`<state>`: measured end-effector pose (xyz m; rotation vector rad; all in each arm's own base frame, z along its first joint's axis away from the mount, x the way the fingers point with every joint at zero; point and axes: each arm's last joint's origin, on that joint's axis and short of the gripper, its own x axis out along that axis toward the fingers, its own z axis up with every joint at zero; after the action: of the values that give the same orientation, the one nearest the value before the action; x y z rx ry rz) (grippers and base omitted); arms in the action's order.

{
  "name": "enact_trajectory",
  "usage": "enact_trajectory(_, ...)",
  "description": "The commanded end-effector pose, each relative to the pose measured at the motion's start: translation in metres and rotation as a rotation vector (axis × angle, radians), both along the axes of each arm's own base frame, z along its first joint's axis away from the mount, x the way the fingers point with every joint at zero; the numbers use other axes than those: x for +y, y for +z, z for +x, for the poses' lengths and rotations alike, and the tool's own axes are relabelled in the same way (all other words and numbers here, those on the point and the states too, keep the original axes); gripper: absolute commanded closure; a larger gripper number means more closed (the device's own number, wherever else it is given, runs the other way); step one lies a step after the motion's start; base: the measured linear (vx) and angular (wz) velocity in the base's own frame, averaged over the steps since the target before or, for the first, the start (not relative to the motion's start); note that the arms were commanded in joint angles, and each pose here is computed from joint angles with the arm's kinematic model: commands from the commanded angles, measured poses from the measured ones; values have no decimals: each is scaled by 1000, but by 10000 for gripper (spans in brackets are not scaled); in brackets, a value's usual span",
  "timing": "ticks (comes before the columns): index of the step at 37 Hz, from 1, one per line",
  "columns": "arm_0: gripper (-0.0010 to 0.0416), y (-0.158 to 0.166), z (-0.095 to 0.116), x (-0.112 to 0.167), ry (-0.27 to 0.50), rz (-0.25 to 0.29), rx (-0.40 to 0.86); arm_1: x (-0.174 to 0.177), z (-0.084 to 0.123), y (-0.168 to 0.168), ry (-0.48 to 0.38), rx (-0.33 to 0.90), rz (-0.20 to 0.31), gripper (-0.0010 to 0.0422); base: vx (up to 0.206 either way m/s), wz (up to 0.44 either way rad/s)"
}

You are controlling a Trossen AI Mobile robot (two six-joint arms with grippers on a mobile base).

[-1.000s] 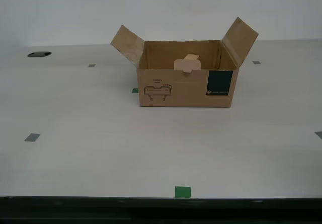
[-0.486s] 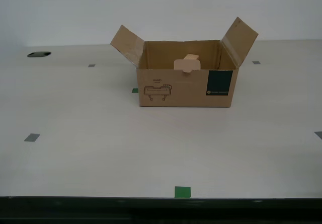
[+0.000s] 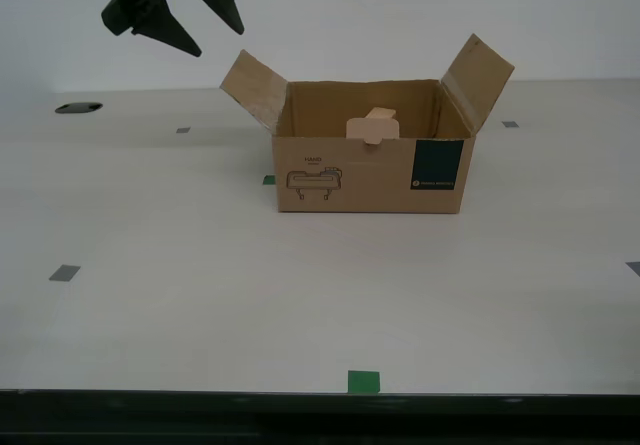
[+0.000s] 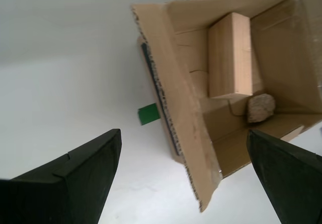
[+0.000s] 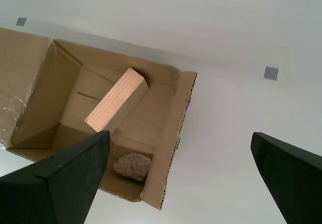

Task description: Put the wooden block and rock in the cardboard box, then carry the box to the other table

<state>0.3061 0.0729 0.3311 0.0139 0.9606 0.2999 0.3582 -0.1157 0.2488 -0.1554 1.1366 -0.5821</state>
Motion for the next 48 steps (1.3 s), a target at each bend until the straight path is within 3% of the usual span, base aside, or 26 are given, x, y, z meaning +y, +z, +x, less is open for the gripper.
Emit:
enact_trajectory(1, 16, -9, -1, 0, 2, -4, 28, -1, 0, -5, -2, 7, -30, 73, 0, 0)
enact_trajectory(14, 16, -52, -4, -1, -19, -3, 102, 0, -4, -27, 1, 30, -60, 73, 0, 0)
enact_trajectory(29, 16, -67, -5, 1, -6, 67, 124, -1, -1, -30, 31, 26, -83, 73, 0, 0)
enact_trajectory(38, 16, -86, 14, 5, -11, 57, 175, -5, 8, -49, 25, 85, -117, 73, 0, 0)
enact_trajectory(48, 16, -117, 35, 10, -6, 45, 214, -10, 23, -61, 25, 94, -120, 73, 0, 0)
